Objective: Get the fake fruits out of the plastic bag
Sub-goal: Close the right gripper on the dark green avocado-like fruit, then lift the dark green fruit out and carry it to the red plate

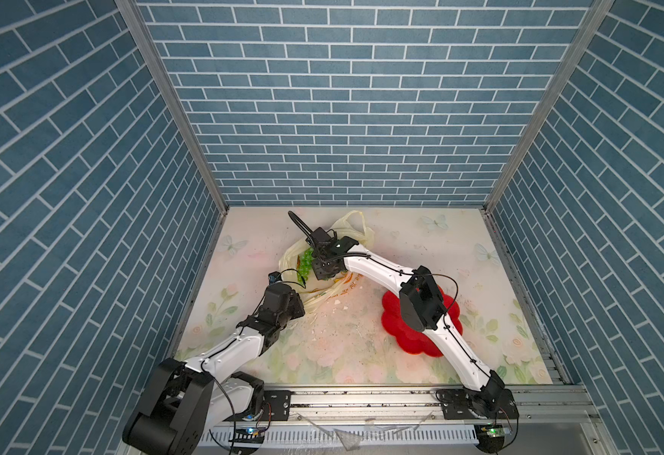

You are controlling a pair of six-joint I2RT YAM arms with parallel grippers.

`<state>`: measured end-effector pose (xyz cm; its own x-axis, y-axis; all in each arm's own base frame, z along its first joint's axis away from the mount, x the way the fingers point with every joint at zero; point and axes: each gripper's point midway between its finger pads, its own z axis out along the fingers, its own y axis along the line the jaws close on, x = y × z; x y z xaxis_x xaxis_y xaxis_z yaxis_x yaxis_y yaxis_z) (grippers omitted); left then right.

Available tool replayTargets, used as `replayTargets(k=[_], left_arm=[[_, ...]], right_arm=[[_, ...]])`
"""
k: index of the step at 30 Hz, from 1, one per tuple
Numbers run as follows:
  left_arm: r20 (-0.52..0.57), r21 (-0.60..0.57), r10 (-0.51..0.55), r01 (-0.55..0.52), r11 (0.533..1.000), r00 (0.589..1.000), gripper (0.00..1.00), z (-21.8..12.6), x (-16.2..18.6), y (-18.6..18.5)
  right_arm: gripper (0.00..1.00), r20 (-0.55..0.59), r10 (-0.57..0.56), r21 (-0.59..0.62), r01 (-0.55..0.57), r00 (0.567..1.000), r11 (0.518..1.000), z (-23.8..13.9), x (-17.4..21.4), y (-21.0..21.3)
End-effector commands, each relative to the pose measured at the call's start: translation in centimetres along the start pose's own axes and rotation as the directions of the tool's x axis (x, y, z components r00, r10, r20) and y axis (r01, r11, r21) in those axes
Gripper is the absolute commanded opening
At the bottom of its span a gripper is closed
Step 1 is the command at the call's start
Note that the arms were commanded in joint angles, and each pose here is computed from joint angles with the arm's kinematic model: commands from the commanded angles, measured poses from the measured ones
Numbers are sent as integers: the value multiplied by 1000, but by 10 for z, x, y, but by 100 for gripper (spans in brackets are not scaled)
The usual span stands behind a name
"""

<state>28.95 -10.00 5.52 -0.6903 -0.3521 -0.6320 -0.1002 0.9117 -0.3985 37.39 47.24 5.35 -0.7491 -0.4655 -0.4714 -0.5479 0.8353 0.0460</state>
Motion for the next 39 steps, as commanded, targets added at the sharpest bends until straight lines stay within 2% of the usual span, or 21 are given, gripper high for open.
replayTargets(k=[1, 10, 16, 19, 26, 32, 39], left_arm=[[-10, 5, 7, -7, 1000, 1000, 9, 0, 1, -2], [-11, 4, 6, -6, 1000, 1000, 9, 1, 1, -2], [-12, 6, 7, -7, 1000, 1000, 9, 1, 1, -3], [-13, 3, 7, -7, 1000, 1000, 9, 2, 2, -2], [-12, 3, 8, -8, 1000, 1000, 9, 2, 1, -2], [-14, -1, 6, -7, 1000, 1000, 9, 2, 2, -1], [-10, -3, 9, -9, 1000, 1000, 10, 2, 1, -1]], right_arm=[[60, -10, -22, 3, 22, 1000, 1000, 3, -1, 0], [54, 3, -17, -9, 17, 1000, 1000, -1, -5, 2], [52, 27, -10, -33, 11, 1000, 999, -17, -12, 6], [51, 51, -11, -63, 14, 999, 998, -37, -17, 10], [51, 188, 7, -110, 14, 982, 994, -109, -17, 0], [51, 234, 18, -90, 3, 972, 996, -153, 6, -20], [50, 244, -9, -20, 14, 970, 1000, -191, 59, -56]])
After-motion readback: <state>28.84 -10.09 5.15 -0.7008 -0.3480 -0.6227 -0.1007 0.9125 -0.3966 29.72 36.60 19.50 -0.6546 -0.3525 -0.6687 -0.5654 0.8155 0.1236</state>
